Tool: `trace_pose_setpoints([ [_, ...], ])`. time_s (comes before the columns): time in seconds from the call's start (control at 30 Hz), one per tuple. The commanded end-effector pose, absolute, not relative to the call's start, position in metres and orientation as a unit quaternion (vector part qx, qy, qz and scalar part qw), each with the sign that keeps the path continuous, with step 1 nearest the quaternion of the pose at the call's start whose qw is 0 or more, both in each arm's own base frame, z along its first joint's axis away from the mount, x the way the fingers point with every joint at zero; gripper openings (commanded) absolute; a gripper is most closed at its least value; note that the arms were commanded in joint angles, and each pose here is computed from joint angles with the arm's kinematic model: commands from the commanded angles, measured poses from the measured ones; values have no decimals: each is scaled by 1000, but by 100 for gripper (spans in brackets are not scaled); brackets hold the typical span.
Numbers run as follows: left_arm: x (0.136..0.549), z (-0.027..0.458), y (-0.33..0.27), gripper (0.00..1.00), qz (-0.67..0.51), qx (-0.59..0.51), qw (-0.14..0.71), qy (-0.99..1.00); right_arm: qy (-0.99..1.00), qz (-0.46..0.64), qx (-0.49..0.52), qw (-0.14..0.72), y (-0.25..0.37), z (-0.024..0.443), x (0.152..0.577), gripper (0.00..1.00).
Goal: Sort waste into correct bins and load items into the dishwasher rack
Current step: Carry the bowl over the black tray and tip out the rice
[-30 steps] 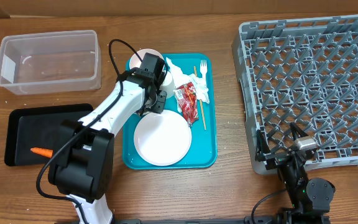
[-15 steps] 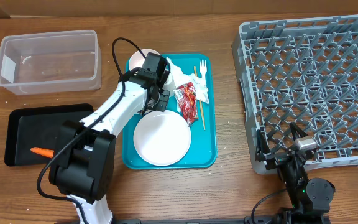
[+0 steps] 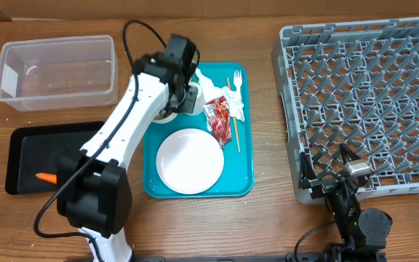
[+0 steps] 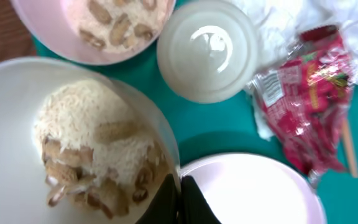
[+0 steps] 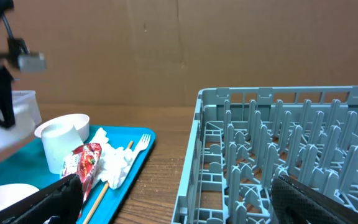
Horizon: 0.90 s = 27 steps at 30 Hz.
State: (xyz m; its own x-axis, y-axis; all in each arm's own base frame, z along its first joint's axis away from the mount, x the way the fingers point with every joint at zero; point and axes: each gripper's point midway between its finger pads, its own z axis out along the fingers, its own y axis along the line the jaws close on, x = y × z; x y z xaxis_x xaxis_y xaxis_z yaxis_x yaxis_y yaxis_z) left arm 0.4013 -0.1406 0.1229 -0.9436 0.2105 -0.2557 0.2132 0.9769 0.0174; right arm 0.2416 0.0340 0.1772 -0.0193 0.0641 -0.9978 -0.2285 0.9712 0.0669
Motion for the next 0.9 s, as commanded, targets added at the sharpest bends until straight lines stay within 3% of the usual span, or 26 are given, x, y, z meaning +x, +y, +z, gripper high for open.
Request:
trace_pose_setpoints([
  [0.0, 410, 177, -140, 4, -24, 40, 172, 984, 705, 102, -56, 699, 33, 176, 242, 100],
  [0.23, 384, 245, -97, 4, -51, -87, 208, 973, 705, 102, -56, 699, 33, 176, 242, 100],
  [0.43, 358, 288, -40, 4, -152, -157, 217, 951, 705, 102, -56, 699, 33, 176, 242, 100],
  [0.87, 335, 243, 74, 4, -290, -287, 187, 893, 705, 102, -56, 699, 33, 176, 242, 100],
])
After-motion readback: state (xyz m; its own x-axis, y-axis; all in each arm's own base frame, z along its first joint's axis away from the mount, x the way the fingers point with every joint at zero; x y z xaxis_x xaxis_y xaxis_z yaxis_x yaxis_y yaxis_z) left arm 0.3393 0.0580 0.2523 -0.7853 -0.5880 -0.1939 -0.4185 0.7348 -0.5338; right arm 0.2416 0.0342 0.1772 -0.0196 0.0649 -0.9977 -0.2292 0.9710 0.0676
